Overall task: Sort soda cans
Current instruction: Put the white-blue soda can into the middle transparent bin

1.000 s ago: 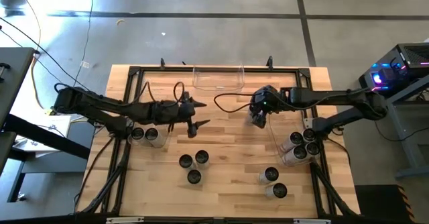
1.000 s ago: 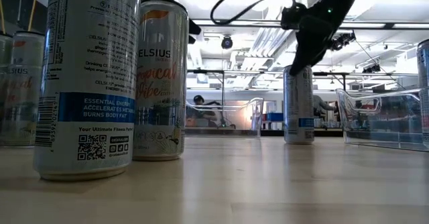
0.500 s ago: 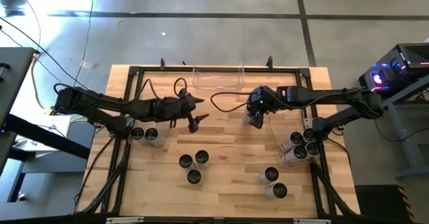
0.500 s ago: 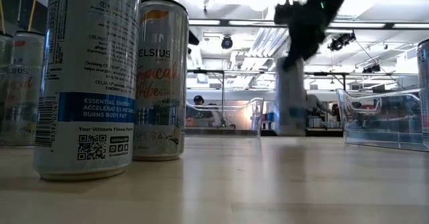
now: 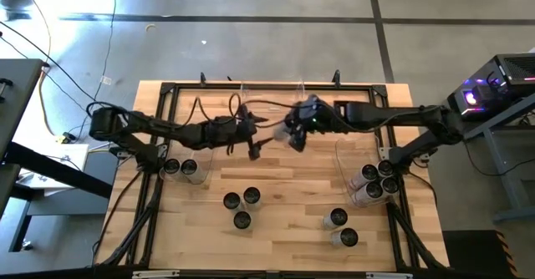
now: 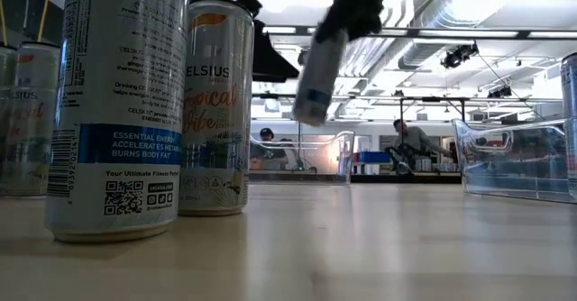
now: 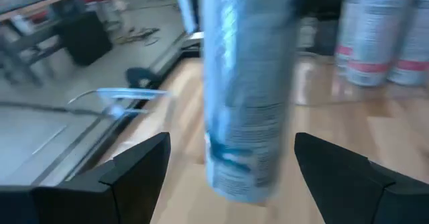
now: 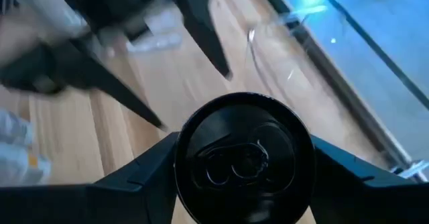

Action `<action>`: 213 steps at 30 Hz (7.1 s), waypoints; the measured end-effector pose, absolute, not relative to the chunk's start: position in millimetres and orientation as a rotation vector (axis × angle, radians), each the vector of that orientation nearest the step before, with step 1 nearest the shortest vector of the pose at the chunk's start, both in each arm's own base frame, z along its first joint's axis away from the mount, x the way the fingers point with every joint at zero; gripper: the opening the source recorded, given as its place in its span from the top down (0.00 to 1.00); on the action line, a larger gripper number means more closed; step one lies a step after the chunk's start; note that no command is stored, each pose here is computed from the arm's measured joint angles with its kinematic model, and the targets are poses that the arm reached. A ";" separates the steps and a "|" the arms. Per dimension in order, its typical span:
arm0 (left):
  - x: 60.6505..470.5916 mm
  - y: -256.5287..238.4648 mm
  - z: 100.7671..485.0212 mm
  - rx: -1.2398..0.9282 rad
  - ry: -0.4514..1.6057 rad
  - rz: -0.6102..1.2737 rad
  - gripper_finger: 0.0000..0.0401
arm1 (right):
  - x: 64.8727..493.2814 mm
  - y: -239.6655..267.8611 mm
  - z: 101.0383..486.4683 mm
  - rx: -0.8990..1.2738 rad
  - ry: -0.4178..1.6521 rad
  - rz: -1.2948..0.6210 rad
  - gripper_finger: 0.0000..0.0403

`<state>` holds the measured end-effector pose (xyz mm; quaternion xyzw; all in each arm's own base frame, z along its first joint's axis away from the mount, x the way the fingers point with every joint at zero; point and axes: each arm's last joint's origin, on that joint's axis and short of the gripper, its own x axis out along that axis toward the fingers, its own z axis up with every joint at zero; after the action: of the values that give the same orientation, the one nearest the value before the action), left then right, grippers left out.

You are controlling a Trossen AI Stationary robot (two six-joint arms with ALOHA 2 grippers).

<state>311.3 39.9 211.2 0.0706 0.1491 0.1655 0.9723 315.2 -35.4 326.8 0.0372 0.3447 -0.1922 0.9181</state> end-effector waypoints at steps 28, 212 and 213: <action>259.6 5.5 235.0 0.121 0.425 0.629 0.22 | 349.2 -262.5 267.9 0.124 1.058 -0.613 0.41; 278.8 14.6 204.6 0.184 -0.022 0.562 0.42 | 326.2 -29.9 293.4 0.135 -0.073 -0.215 0.16; 278.9 14.6 204.9 0.183 -0.026 0.562 0.42 | 329.0 -30.2 294.7 0.126 -0.078 -0.212 0.16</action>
<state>278.9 14.6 204.9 0.0903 -0.0126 0.2771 0.9565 329.0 -30.2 294.7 0.0628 -0.0388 -0.1057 0.9917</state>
